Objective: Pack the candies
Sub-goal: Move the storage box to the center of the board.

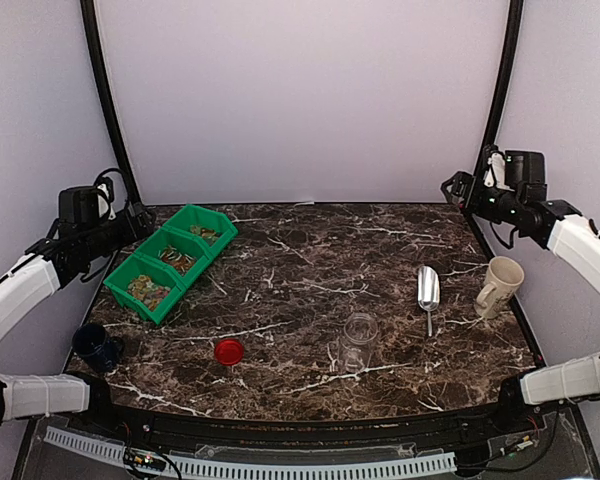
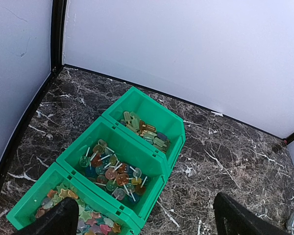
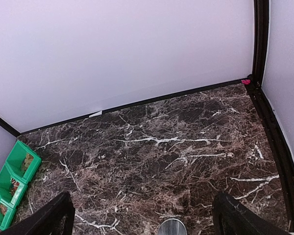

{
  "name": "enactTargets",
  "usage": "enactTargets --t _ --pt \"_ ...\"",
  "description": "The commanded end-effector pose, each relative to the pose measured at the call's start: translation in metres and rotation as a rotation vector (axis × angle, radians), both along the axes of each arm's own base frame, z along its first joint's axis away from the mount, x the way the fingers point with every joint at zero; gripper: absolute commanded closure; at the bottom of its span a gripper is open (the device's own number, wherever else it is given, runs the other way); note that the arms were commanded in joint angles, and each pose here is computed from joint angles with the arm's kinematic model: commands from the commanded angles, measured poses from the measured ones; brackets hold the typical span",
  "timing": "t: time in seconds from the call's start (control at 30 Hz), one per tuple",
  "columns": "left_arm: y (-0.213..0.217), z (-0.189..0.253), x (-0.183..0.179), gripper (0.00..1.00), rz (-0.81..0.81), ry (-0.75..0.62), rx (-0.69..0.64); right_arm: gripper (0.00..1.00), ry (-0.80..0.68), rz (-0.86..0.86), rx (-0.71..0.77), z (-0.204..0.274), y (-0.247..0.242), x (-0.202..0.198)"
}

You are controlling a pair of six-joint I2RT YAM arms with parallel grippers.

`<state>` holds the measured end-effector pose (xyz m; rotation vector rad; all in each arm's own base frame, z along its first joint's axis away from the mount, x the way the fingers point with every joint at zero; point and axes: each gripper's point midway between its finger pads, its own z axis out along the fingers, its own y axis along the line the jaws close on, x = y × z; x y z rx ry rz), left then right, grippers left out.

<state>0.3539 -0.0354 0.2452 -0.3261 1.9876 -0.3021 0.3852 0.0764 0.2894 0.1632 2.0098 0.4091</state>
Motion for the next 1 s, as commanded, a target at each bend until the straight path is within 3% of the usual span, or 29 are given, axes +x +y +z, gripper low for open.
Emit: enactTargets --t 0.0,0.37,0.57,0.97 --pt "0.001 -0.002 0.0 0.01 -0.007 0.003 0.022 0.02 -0.09 0.004 -0.005 0.026 0.0 0.0" --pt "-0.012 -0.028 0.009 0.01 -0.074 0.134 0.011 0.02 0.013 0.174 -0.033 -0.005 0.032 0.002" --pt "-0.002 -0.038 0.008 0.01 0.012 0.197 -0.024 0.02 0.052 0.153 -0.118 -0.021 0.034 0.005" --pt "0.017 -0.077 -0.002 0.03 0.224 0.388 -0.093 0.02 0.053 0.133 -0.122 -0.028 0.031 0.0"
